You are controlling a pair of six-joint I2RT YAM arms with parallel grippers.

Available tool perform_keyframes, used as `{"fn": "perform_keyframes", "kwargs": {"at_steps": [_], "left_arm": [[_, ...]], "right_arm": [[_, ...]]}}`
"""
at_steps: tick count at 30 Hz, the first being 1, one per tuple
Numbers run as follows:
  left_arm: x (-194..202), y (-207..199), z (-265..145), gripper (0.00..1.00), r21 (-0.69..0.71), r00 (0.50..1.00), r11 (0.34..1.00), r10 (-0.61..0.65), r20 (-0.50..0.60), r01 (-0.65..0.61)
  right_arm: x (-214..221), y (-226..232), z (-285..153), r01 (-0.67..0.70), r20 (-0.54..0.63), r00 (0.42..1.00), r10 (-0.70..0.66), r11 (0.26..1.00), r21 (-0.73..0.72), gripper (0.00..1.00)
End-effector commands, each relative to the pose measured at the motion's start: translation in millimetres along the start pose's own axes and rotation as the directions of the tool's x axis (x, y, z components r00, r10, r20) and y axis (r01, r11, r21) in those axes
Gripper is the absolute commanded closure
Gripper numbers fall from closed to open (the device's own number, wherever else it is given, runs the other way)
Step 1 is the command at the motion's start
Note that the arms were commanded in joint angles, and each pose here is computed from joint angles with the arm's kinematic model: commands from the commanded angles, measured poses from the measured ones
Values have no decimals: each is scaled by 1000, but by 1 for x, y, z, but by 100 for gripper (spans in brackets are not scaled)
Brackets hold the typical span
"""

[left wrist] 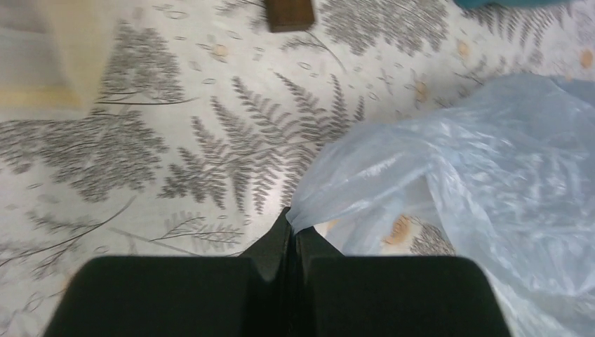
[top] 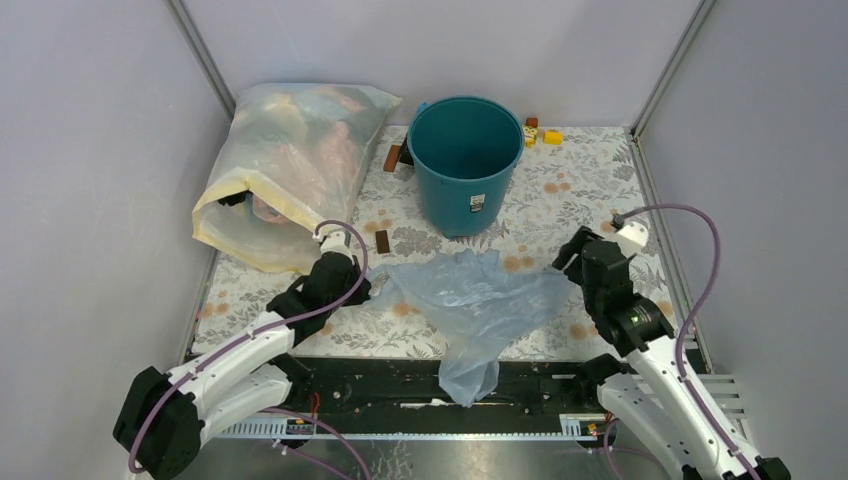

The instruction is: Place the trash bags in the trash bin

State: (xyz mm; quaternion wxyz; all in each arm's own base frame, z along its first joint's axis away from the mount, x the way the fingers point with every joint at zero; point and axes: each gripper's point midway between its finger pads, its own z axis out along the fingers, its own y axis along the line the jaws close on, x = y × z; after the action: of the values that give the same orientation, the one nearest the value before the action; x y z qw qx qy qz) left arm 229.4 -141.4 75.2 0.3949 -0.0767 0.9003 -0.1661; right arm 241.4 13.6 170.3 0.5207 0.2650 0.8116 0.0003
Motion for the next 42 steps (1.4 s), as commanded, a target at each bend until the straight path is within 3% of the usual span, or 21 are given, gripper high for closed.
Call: {"fn": "perform_keyframes", "kwargs": {"at_steps": [1,5,9,14,17,19,22,26,33,38,42], "left_arm": [[3,-37,2,100,211,997,975,76,-14,-71],[9,-36,6,100,222,993,970,111,-30,-102],[10,-36,6,100,229,992,967,122,-24,-113],[11,-36,7,100,233,992,965,125,-25,-116],[12,-36,7,100,233,991,965,128,-27,-118],[12,-36,7,100,230,992,966,126,-27,-117],[11,-34,8,100,225,992,967,127,-25,-118],[12,-34,9,100,221,992,968,127,-26,-119],[14,-35,8,100,233,991,965,128,-25,-119],[13,-35,8,100,235,992,965,128,-18,-120],[11,-31,9,100,212,993,971,117,-10,-113]], "right_arm": [[5,90,-28,148,-15,983,-182,843,-517,27],[20,130,-35,150,-95,955,-283,730,-667,32],[41,155,-24,137,-179,907,-380,671,-729,41],[57,166,-21,96,-231,884,-407,641,-762,53],[63,160,-18,92,-247,880,-406,657,-749,54],[65,153,-15,101,-253,881,-400,682,-725,46],[69,141,-14,113,-250,887,-389,707,-698,43],[75,130,-7,125,-253,892,-375,741,-659,52],[92,129,-2,118,-303,858,-415,733,-670,57],[88,124,11,149,-305,863,-404,779,-609,96],[47,108,37,230,-219,915,-338,885,-405,100]]}}
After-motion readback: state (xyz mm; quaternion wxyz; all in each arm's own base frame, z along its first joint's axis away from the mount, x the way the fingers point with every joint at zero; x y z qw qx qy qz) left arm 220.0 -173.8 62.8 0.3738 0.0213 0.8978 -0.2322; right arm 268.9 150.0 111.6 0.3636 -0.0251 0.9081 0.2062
